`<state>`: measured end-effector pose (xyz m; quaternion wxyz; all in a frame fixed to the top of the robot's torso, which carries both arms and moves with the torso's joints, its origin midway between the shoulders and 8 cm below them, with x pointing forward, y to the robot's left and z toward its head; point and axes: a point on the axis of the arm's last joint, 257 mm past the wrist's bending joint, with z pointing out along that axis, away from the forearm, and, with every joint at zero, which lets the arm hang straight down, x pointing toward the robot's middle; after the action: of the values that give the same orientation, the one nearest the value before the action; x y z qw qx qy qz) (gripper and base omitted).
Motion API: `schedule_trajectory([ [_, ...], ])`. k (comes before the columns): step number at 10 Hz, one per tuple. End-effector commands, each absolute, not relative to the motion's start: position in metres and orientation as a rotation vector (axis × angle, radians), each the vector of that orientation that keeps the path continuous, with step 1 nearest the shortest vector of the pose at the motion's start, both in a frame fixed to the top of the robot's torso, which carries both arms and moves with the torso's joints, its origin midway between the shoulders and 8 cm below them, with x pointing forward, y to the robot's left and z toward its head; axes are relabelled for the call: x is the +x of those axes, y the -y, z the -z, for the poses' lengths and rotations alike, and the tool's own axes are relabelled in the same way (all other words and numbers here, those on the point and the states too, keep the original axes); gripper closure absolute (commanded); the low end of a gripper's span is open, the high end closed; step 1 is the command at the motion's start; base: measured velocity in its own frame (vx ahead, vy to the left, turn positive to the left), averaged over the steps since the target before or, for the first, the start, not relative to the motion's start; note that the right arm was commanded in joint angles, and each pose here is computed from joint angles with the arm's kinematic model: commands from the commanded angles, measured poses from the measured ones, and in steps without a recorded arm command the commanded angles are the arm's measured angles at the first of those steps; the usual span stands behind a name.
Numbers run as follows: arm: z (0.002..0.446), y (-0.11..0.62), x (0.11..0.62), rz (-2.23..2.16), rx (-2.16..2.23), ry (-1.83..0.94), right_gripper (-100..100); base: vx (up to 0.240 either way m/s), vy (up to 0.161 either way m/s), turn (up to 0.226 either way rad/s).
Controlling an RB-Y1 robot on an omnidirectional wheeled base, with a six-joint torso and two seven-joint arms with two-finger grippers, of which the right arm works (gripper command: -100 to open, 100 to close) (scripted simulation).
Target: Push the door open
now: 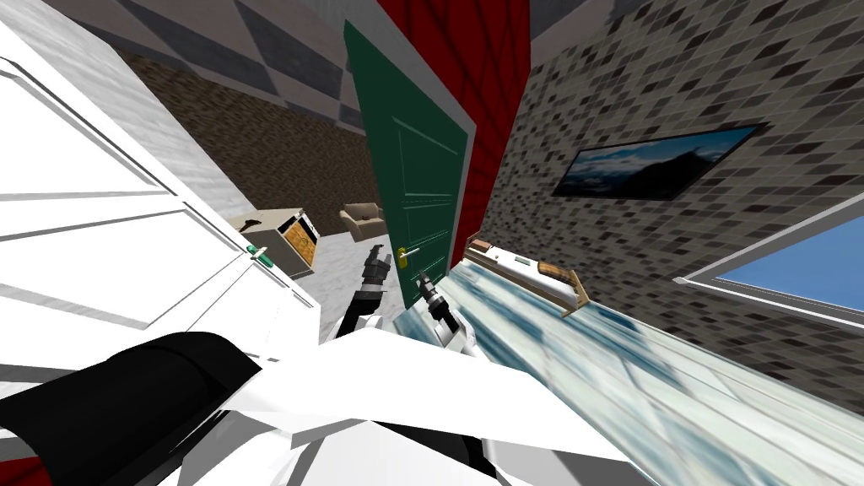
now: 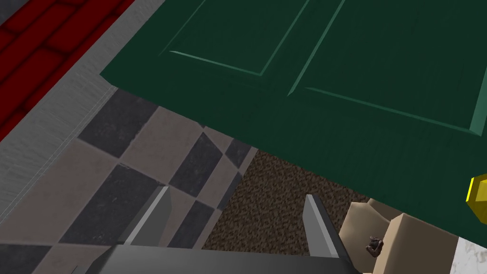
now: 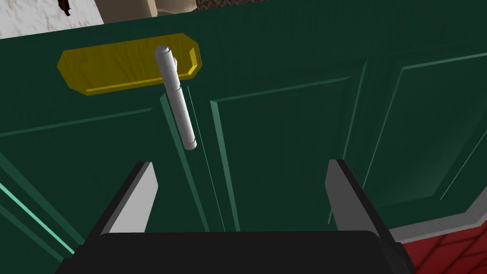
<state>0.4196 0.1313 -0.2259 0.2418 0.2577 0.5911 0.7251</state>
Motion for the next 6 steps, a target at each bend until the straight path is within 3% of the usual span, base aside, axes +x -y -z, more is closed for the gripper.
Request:
schedule_trajectory([
  [1,0.232,-0.14,0.417,-1.981,0.69,-1.647,-100,0.11,0.004,-0.037],
  [6,0.262,-0.167,0.401,-1.959,0.616,-1.784,-100,0.162,0.018,-0.057],
])
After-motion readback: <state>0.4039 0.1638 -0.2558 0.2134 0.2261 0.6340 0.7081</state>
